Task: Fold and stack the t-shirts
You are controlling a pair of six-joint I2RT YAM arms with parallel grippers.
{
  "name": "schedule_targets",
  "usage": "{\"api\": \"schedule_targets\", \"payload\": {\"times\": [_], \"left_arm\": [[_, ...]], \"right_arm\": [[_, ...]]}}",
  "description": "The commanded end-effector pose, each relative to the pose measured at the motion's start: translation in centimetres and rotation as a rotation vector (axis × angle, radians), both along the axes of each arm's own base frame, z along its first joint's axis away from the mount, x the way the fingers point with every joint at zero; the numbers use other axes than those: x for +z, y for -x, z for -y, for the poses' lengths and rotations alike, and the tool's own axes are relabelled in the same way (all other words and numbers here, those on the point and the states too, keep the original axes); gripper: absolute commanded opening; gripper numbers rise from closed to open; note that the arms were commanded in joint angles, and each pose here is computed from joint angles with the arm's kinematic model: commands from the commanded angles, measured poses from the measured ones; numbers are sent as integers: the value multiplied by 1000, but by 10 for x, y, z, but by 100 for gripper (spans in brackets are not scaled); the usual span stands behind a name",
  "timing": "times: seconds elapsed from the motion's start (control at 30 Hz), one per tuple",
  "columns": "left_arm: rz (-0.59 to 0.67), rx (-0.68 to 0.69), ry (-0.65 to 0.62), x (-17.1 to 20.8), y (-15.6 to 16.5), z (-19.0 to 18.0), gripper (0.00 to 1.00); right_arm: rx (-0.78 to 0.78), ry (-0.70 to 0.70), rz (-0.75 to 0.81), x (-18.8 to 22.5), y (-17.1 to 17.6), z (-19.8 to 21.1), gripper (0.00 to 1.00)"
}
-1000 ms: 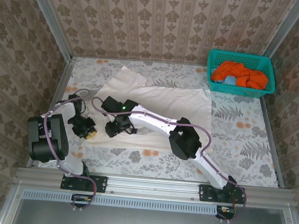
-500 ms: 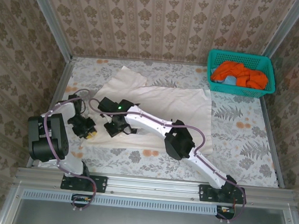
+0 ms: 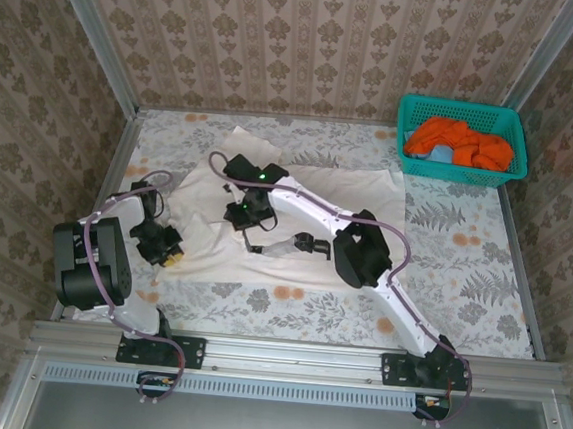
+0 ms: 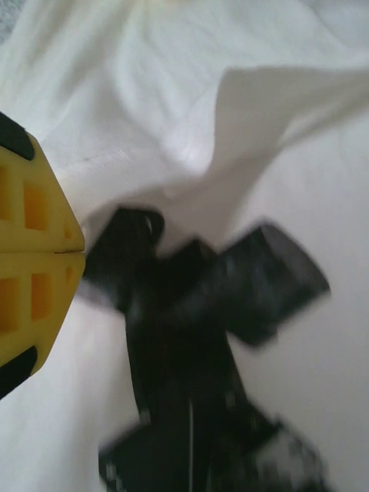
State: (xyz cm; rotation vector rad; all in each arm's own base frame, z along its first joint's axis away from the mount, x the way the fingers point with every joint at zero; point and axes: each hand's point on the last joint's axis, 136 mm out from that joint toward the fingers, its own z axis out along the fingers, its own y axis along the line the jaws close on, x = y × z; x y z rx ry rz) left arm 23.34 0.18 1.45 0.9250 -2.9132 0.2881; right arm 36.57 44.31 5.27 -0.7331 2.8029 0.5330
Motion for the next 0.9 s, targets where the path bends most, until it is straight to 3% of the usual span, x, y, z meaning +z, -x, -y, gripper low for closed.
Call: {"api": "schedule_targets", "payload": {"times": [0.0,0.1,0.2,0.33,0.43,0.67,0.77,0.87], "left_arm": [[-57,-9,-63,-3,13,-12,16],[-63,-9,-82,-3,14,-15,16],[-63,-10,-91,-2,14,-16,16],[-36,-3,-127,7,11,-23,16],[12,3,-163,21,3,-29,22],[190,8,-152,78,-32,-24,36],[278,-87,-75,98,-44,12,37],[274,-175,2,96,-36,52,36]], "right_arm": [[-34,-39,-5,11,-5,4,0],[-71,-19,-2,3,-16,16,2],[-104,17,-3,-3,-20,29,13],[-189,50,-7,-1,-20,54,43],[-291,12,-15,17,-22,76,54],[-509,-90,-1,61,-7,156,58],[-627,-122,-8,57,23,210,58],[-795,-114,-36,41,57,271,57]]}}
